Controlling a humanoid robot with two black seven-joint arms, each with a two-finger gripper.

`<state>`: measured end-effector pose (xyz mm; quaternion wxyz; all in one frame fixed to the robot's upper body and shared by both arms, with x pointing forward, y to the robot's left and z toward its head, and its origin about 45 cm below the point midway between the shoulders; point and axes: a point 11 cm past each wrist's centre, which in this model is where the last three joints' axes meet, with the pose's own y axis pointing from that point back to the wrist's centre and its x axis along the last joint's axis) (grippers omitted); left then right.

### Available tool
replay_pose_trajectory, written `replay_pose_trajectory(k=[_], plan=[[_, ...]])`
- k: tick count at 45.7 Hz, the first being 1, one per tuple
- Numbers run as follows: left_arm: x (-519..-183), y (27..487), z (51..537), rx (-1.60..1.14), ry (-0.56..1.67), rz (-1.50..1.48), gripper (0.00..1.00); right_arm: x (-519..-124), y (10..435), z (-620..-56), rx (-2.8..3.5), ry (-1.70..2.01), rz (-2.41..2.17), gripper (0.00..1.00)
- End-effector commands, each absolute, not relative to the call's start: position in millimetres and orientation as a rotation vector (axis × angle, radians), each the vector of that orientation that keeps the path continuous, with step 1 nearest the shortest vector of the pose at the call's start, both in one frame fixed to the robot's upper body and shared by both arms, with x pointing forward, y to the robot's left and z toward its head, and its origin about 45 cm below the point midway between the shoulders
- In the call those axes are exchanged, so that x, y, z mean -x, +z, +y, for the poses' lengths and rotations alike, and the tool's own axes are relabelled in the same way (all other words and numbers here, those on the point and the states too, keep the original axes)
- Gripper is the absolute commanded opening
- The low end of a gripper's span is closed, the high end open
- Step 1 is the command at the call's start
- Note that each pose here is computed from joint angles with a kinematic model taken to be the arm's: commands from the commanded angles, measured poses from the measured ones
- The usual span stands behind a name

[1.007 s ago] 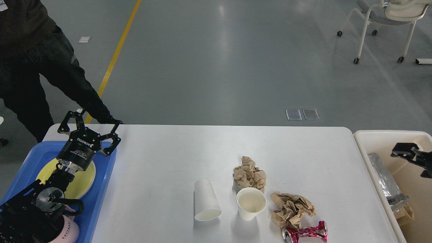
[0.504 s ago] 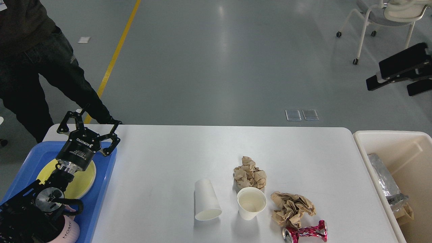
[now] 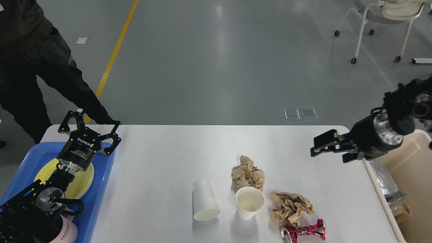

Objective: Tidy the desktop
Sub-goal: 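Reach the right gripper to the small paper cup and grasp it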

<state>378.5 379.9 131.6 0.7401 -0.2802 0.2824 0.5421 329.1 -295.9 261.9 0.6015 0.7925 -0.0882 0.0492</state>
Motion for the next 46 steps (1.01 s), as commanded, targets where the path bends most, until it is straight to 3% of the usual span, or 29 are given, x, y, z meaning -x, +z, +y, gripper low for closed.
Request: replay_pose_trajectory(k=[1,20,36,39,43,46], plan=[[-378.4,131.6,380.1,0.615,1.19,0.619,1.0,-332.1,220.4,-264.6,-1.921,0.044,-0.202,1.0],[-378.3,131.4,379.9,0.613,1.189,0.62,1.0,-301.9,153.9,-204.3,-1.954,0.004,-0.056,1.0],[-378.4,131.6,380.1,0.615,1.19,0.619,1.0,-297.0,119.0,-199.6,-1.944,0.007,-0.107,1.0],[-378.4,131.7,380.0,0.616,1.188,0.619,1.0,-296.4,115.5,-198.9,-1.943,0.02,-0.125,0.89],[-378.4,131.6,380.1,0.615,1.19,0.619,1.0,-294.0,112.2,-199.1,-1.939,0.024,-0.122,0.64],[-378.4,131.6,380.1,0.615,1.19,0.619,1.0,-291.4,109.6,-199.4,-1.939,0.029,-0.111,0.5]])
